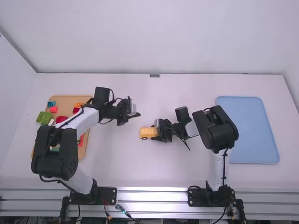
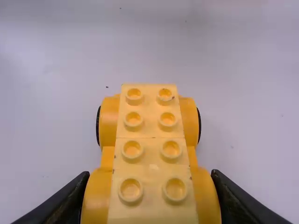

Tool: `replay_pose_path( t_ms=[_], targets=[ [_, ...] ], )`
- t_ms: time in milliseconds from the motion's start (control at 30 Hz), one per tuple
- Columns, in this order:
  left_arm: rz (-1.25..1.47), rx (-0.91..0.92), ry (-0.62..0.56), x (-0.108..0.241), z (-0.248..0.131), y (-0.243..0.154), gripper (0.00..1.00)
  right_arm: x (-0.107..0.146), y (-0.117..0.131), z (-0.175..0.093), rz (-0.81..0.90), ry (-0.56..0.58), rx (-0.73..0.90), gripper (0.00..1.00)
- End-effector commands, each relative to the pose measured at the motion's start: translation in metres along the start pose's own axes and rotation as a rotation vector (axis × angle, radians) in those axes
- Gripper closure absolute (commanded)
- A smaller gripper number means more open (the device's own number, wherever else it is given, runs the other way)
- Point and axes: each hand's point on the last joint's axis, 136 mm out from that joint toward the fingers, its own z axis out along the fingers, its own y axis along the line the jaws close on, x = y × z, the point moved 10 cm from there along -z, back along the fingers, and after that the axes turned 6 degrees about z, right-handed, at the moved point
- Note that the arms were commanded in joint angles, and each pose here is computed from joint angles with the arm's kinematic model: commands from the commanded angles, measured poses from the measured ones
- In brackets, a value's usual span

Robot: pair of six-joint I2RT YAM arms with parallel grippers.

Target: Assemble lego blocks to make yellow taxi

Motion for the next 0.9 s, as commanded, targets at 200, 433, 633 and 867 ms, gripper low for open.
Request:
replay_pose_path(
  t_ms=[200, 433, 633, 867],
  targets=[
    [-0.384, -0.224, 0.231, 0.021, -0.035, 0.015, 0.96, 0.011, -0.008, 0.000, 0.086, 0.109, 0.095, 0.44],
    [-0.524, -0.322, 0.382, 0.038, -0.039, 0.011, 0.23, 0.012, -0.008, 0.000, 0.083, 0.127, 0.112, 0.43],
    [-0.526, -0.337, 0.378, 0.038, -0.039, 0.013, 0.01, 0.012, -0.008, -0.001, 0.083, 0.127, 0.112, 0.20],
    [-0.537, -0.339, 0.375, 0.037, -0.039, 0.013, 0.01, 0.000, -0.011, -0.005, 0.102, 0.113, 0.128, 0.02]
  ],
)
